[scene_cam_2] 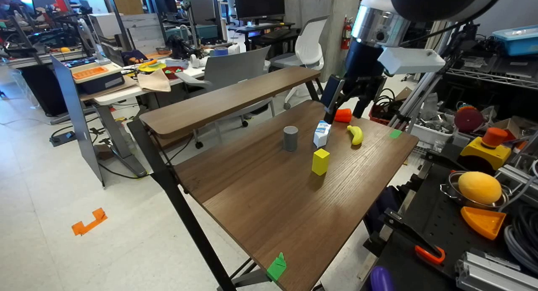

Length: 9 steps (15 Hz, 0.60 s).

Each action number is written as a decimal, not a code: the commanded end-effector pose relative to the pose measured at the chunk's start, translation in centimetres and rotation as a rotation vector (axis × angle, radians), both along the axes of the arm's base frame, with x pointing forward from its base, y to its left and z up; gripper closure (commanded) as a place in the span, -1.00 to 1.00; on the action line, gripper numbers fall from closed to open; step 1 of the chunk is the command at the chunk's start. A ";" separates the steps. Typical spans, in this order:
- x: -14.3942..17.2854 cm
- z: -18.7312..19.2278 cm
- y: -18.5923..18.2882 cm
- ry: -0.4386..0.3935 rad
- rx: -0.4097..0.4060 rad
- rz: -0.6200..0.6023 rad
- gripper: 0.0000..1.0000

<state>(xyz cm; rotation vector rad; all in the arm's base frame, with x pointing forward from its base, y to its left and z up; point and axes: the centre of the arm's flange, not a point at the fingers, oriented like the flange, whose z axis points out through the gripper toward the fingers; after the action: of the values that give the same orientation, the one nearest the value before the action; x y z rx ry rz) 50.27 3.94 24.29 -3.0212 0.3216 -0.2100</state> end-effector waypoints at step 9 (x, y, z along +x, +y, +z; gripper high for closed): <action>5.2 -4.8 2.7 0.068 0.014 0.084 -1.00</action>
<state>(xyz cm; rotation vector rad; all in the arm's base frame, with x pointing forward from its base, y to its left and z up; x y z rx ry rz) 54.25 6.59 20.93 -3.0152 0.2385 -0.1498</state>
